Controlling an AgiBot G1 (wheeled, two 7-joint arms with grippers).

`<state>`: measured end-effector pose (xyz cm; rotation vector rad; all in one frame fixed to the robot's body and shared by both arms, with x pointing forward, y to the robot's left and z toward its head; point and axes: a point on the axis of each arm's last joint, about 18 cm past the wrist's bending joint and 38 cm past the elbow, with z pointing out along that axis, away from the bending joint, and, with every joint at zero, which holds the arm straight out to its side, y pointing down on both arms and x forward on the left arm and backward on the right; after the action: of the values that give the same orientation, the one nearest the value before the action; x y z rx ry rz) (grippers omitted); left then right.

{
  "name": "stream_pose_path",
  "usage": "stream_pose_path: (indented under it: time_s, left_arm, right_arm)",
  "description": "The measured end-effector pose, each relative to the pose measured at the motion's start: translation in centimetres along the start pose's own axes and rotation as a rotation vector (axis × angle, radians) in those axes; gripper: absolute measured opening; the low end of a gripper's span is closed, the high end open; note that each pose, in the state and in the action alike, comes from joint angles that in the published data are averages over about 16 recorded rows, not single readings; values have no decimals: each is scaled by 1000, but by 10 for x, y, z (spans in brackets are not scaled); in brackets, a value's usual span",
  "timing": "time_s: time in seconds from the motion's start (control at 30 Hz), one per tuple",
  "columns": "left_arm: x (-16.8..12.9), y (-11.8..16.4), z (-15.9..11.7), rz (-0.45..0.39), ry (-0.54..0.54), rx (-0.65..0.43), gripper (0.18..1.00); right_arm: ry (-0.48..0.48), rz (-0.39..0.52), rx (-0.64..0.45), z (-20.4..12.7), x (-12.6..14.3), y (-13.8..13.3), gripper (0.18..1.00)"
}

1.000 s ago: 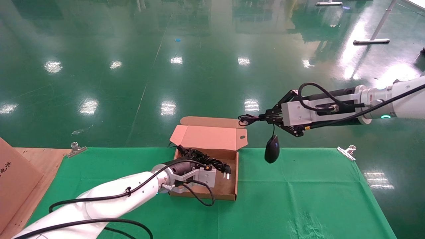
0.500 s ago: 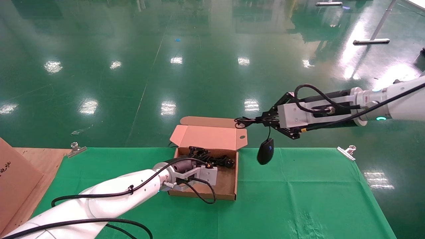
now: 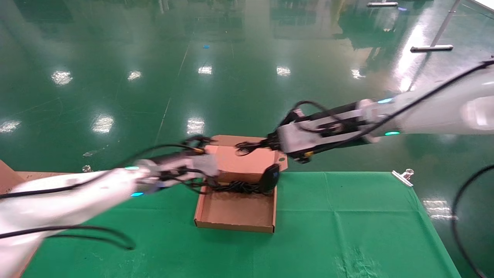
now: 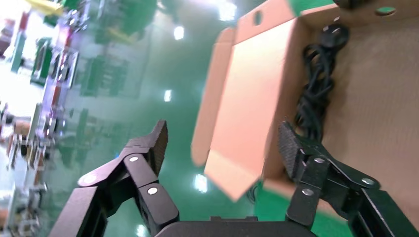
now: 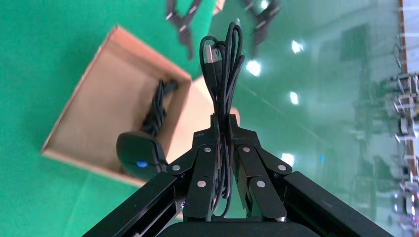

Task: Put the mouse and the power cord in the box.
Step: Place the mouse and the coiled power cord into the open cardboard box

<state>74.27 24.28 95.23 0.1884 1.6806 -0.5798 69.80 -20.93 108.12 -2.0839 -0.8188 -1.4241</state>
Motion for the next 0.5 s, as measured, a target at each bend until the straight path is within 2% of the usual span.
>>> stream_pose_path:
  time_s: [0.3,0.5]
  left_arm:
    - [-18,52,-102,-81,-75,-27,876]
    - [-14,74,-146,-103,-86,-78,949]
  right_arm:
    - [-17,-37,18,49,-3,-31,207]
    - [-17,-40,18,80,-17,-49,207]
